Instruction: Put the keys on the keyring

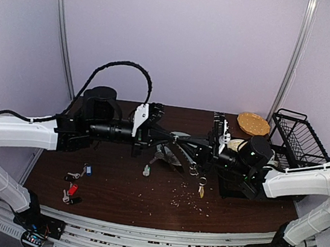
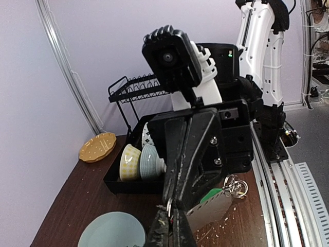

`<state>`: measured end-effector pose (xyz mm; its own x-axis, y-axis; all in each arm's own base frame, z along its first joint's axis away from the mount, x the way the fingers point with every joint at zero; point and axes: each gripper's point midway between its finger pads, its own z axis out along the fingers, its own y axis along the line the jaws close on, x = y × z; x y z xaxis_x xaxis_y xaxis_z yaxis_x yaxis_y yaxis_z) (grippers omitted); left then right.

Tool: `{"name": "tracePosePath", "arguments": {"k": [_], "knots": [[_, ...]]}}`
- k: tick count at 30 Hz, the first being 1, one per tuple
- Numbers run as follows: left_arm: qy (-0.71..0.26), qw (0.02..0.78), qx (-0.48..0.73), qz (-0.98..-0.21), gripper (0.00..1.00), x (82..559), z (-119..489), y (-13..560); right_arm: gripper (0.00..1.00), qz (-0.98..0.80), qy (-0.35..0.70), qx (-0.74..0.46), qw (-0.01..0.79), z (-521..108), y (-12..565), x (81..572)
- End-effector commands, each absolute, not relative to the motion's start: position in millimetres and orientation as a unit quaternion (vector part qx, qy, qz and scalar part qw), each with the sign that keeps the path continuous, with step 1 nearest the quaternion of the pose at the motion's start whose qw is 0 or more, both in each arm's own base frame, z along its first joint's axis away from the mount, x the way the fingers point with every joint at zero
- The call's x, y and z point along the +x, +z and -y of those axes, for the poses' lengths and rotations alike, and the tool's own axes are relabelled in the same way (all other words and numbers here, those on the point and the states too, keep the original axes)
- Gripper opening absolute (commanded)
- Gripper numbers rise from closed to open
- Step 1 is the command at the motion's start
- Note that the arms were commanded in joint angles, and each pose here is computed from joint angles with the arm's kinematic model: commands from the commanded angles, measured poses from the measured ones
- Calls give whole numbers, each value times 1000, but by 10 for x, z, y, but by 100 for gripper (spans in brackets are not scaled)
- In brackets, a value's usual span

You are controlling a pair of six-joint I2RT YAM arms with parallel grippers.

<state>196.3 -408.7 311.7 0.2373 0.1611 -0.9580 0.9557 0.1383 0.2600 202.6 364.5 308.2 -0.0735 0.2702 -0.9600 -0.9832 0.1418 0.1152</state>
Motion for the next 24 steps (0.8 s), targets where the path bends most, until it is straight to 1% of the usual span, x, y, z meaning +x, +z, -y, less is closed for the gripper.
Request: {"name": "tracePosePath", "arguments": {"k": [1,3,5,8,12,15,18,19,24], "knots": [[-289,546,545,-567,0,2213,4027,2917,2,-462,507,-397,610,-3634,3300,2005],[-275,542,548,-575,0,2245,4005,2905,13,-481,477,-419,605,-3648,3157,2052],[-261,539,552,-580,0,2269,3982,2886,21,-494,450,-430,607,-3616,3087,2109],[-242,524,569,-586,0,2282,3965,2841,26,-510,431,-446,596,-3548,3003,2169],[-228,502,581,-599,0,2310,3981,2801,25,-526,396,-502,561,-3617,2790,2192],[-234,500,581,-598,0,2297,4004,2831,25,-519,404,-505,558,-3677,2760,2203],[-234,501,579,-600,0,2303,4010,2843,17,-509,422,-504,556,-3769,2766,2226],[-235,500,579,-599,0,2296,4014,2844,16,-511,425,-505,551,-3790,2741,2231],[-241,498,582,-596,0,2273,4035,2842,17,-506,439,-502,547,-3875,2697,2266]]}}
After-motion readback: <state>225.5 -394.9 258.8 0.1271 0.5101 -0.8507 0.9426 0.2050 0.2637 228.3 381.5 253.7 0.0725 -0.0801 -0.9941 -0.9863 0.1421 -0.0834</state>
